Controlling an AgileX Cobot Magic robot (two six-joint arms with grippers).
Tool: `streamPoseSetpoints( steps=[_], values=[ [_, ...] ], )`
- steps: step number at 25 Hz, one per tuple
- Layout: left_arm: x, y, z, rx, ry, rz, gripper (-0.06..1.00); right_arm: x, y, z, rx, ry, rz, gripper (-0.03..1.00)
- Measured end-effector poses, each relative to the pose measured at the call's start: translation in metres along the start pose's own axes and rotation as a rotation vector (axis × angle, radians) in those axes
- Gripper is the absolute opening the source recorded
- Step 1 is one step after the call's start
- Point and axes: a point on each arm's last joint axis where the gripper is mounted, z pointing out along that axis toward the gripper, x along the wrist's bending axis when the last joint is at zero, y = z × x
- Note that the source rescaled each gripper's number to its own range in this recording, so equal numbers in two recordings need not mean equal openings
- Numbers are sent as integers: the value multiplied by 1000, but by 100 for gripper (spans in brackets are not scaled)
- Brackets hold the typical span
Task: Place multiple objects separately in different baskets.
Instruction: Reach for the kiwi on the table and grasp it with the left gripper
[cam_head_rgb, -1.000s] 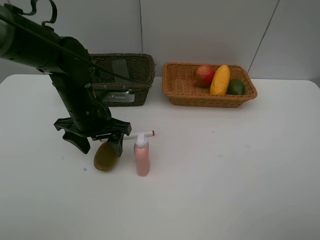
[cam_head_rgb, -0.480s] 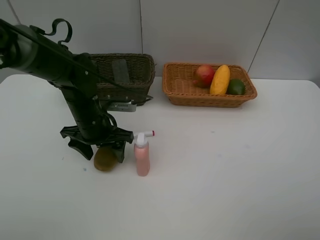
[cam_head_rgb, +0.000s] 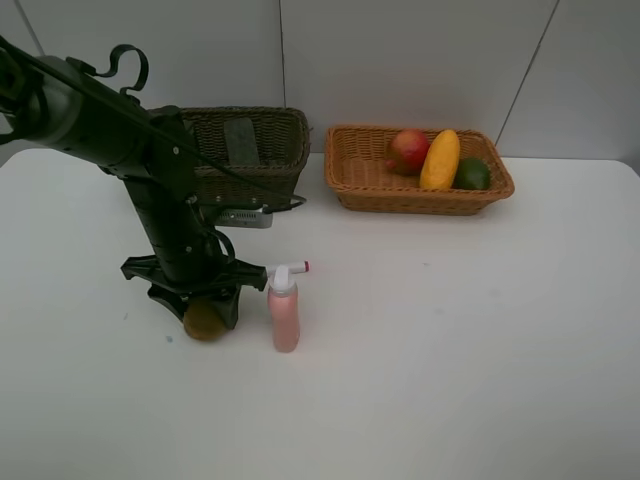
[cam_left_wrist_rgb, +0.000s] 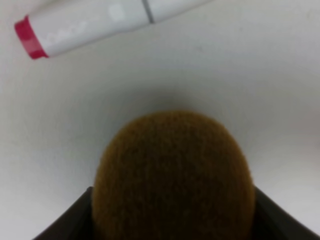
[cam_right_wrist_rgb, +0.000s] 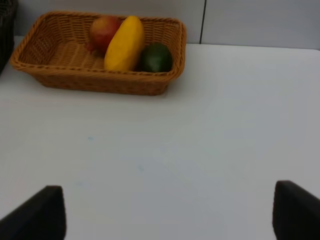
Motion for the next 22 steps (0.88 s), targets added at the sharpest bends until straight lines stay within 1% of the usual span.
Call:
streamPoseSetpoints(
  steps=[22],
  values=[
    [-1, 0, 0, 5, -11, -11, 62, 0, 0, 0, 0, 0, 0, 100]
  ],
)
